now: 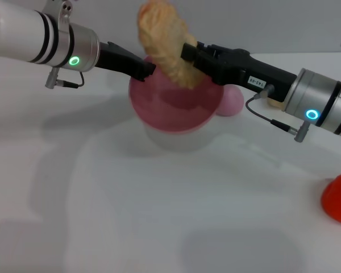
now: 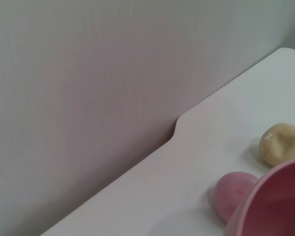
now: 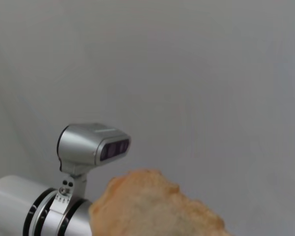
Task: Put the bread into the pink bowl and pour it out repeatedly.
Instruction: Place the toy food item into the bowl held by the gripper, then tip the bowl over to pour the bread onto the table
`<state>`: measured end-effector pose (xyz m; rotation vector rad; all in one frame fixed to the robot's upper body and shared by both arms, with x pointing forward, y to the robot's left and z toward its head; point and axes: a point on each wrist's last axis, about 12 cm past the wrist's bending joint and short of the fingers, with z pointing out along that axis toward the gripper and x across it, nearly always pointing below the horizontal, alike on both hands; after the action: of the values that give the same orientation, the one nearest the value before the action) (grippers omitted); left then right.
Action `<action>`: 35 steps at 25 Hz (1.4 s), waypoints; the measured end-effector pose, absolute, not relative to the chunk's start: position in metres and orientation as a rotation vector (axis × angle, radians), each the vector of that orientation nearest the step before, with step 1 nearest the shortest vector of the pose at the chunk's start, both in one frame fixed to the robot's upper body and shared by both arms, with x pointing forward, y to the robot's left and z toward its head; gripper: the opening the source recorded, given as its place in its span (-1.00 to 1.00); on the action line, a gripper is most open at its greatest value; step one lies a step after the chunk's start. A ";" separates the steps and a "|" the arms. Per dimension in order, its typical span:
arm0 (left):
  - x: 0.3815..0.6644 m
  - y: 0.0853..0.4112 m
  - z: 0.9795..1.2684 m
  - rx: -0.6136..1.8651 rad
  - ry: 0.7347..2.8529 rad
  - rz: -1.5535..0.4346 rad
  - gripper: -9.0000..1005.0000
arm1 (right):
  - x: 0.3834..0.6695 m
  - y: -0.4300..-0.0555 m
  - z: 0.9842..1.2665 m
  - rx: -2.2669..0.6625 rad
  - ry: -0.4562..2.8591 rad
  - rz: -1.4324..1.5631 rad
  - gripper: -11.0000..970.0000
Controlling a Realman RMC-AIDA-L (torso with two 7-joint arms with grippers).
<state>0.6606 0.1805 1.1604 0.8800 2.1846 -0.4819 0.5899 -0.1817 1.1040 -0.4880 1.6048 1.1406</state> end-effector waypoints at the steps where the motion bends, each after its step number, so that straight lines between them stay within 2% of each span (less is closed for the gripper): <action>1: 0.661 0.181 1.161 0.880 2.183 -0.480 -0.86 | 0.590 -0.181 1.104 -0.494 1.607 1.140 -0.65; 6: 0.662 0.181 1.161 0.882 2.179 -0.473 -0.86 | 0.591 -0.178 1.105 -0.515 1.613 1.141 -0.64; 9: 0.662 0.181 1.161 0.882 2.177 -0.469 -0.86 | 0.592 -0.178 1.105 -0.510 1.619 1.138 -0.23; 15: 0.663 0.182 1.161 0.876 2.176 -0.463 -0.86 | 0.593 -0.178 1.105 -0.511 1.622 1.134 0.18; 25: 0.664 0.184 1.159 0.882 2.187 -0.435 -0.86 | 0.593 -0.175 1.112 -0.551 1.585 1.127 0.25; 35: 0.664 0.187 1.159 0.864 2.188 -0.430 -0.86 | 0.587 -0.186 1.140 -0.692 1.375 0.928 0.25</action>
<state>0.6641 0.1873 1.1589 0.8636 2.1876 -0.4299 0.5866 -0.1857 1.1395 -0.6920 1.3749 0.9281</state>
